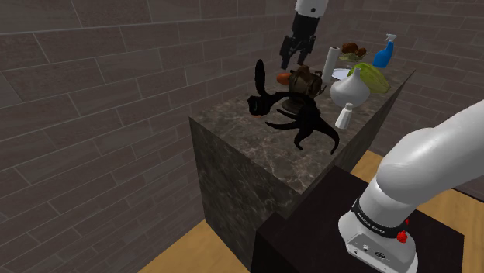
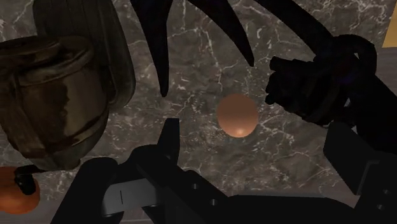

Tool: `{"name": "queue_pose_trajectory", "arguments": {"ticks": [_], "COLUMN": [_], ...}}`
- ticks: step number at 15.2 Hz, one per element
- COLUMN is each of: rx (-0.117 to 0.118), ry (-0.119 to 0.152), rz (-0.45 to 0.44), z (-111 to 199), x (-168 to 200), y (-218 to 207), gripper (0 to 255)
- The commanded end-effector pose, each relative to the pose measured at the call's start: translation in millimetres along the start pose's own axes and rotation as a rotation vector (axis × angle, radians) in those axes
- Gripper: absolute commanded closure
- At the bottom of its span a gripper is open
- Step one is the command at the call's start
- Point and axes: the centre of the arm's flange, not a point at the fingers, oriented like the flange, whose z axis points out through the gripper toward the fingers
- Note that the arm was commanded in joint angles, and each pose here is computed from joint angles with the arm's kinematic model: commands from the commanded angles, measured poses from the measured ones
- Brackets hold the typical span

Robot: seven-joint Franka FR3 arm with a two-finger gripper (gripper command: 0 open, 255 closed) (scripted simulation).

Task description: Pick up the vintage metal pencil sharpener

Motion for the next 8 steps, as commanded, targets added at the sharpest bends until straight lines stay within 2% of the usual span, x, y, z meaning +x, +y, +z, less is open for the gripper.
{"name": "queue_pose_trajectory", "arguments": {"ticks": [1,8], "rx": [-0.015,-0.066], "ry": [-0.01,-0.045], "rz": [0.024,0.106], "z": [9.5,45.9], "x": [15.8,68.9], "y": [16.6,79.9], "gripper": [0,0]}}
